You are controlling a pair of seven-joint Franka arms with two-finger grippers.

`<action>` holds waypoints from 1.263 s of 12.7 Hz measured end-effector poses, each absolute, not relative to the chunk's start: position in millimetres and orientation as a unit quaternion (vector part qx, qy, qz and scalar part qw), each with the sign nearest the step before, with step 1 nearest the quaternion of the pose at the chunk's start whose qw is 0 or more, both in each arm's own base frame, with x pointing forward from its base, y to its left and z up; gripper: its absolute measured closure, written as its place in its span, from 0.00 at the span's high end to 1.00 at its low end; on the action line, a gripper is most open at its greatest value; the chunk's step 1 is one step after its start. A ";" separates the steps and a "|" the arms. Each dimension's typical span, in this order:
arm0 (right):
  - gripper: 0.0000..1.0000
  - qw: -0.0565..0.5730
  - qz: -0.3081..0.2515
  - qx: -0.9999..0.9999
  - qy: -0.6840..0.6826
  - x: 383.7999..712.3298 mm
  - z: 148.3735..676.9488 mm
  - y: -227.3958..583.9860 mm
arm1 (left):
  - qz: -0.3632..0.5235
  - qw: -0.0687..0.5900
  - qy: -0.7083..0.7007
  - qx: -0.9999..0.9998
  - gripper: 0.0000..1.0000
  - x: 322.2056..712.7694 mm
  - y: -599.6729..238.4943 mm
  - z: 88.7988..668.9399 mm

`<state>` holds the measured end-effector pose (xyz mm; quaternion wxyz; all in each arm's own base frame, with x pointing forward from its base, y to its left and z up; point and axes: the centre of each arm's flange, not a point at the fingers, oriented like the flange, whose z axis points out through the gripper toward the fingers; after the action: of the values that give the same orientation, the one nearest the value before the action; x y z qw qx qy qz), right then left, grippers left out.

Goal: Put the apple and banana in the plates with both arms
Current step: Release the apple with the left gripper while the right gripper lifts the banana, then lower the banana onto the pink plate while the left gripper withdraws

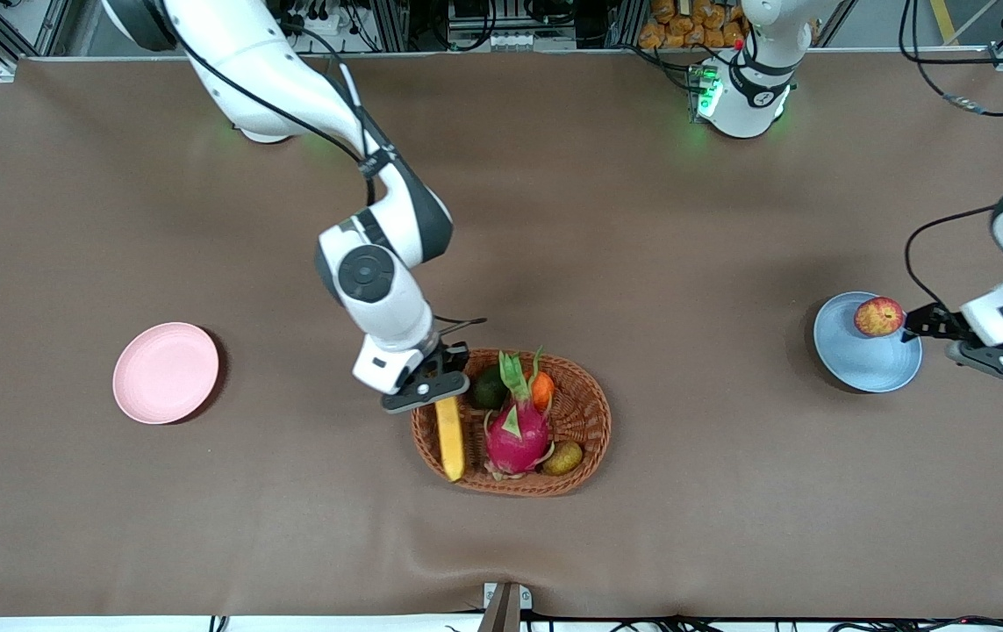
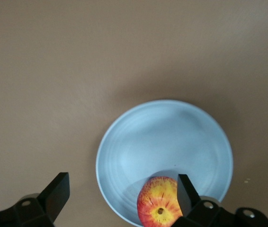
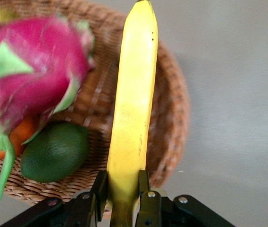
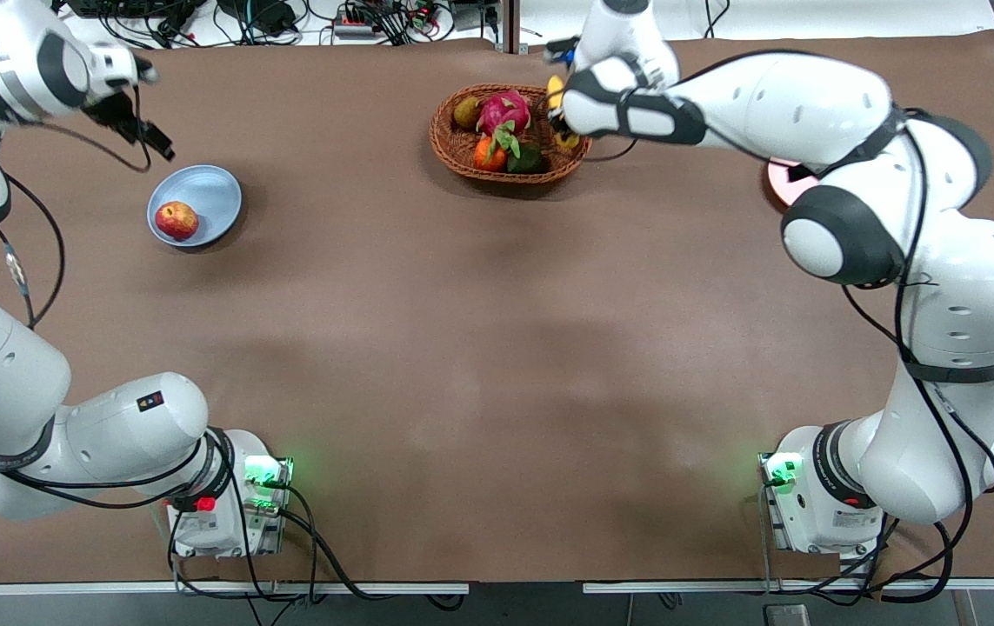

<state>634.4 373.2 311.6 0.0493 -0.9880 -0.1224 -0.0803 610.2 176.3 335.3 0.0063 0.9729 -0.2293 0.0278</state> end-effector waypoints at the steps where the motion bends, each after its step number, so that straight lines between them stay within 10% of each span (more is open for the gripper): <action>1: 0.31 0.050 -0.082 -0.990 -0.108 643.5 334.3 352.8 | 0.032 0.005 -0.231 0.972 1.00 620.3 172.2 355.9; 16: 0.31 0.023 0.038 -0.996 0.079 658.2 462.5 27.9 | -0.027 0.008 -0.145 0.989 1.00 625.0 -25.8 510.1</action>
<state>658.2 27.9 462.5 0.0232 -0.9959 0.0786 0.0379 625.0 -25.8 510.1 0.0078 0.9890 -0.1450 -0.0271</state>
